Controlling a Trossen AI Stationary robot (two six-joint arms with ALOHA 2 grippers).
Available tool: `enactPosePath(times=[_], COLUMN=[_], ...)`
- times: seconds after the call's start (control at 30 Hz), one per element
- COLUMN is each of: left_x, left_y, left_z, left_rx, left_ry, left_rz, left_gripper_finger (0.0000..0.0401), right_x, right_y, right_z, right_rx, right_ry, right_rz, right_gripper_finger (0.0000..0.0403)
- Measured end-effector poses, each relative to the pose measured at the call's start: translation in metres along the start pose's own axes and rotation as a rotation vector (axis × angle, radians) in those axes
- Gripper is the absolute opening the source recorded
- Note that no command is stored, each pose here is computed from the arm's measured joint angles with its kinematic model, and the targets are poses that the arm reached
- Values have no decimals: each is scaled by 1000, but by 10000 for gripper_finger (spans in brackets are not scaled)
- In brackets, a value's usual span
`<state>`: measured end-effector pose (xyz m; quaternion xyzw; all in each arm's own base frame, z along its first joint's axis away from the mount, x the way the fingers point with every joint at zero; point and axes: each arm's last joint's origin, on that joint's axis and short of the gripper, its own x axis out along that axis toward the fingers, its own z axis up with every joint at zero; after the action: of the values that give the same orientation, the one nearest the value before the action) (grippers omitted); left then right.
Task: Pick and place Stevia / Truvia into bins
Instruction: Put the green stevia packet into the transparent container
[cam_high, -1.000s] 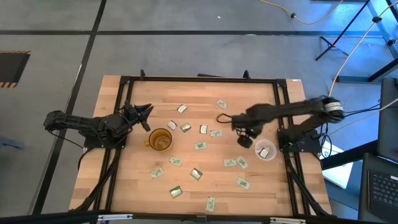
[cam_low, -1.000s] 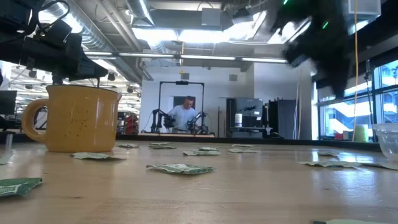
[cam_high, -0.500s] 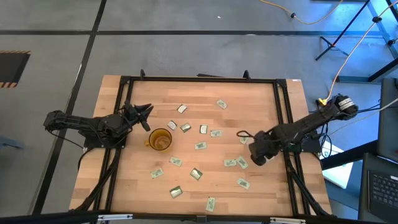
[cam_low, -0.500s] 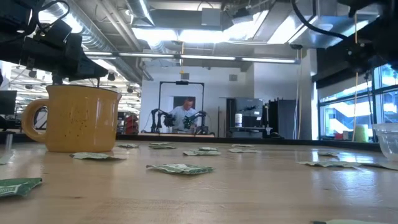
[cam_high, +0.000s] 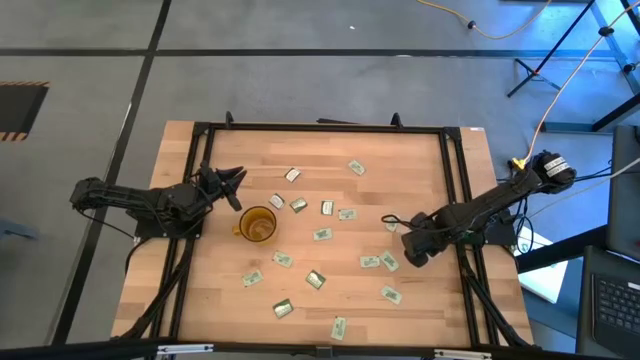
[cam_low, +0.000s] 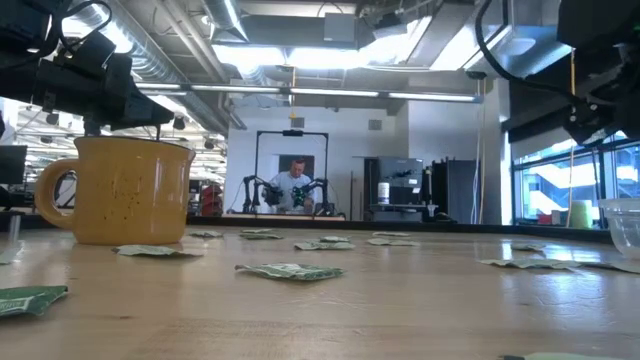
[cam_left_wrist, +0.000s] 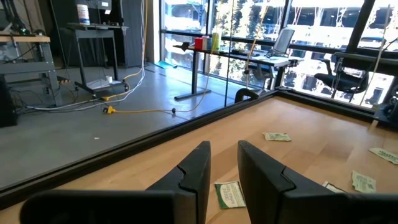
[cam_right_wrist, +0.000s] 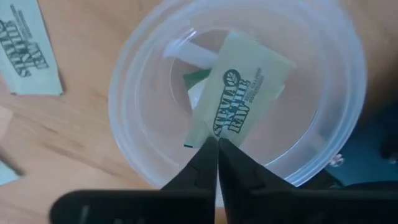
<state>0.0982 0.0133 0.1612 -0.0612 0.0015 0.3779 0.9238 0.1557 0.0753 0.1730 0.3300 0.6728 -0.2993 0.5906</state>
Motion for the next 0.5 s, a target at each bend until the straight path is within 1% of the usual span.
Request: enactPosePath(times=[0.2,0.3,0.4,0.5], left_x=[0,0,0,0], left_y=[0,0,0,0], left_z=[0,0,0,0], left_rx=[0,0,0,0], left_ry=[0,0,0,0], left_rz=[2,2,2,2], left_gripper_finger=[75,75,75,75], right_x=[-1,-10,-23,-36], right_y=[0,1,5,10], right_z=[1,3,8,17], right_rx=[5,20,10,-67], right_ry=[-3,-12,-83,-157], right_rz=[-4,-16,-10,19], right_gripper_finger=[72,94,104,106])
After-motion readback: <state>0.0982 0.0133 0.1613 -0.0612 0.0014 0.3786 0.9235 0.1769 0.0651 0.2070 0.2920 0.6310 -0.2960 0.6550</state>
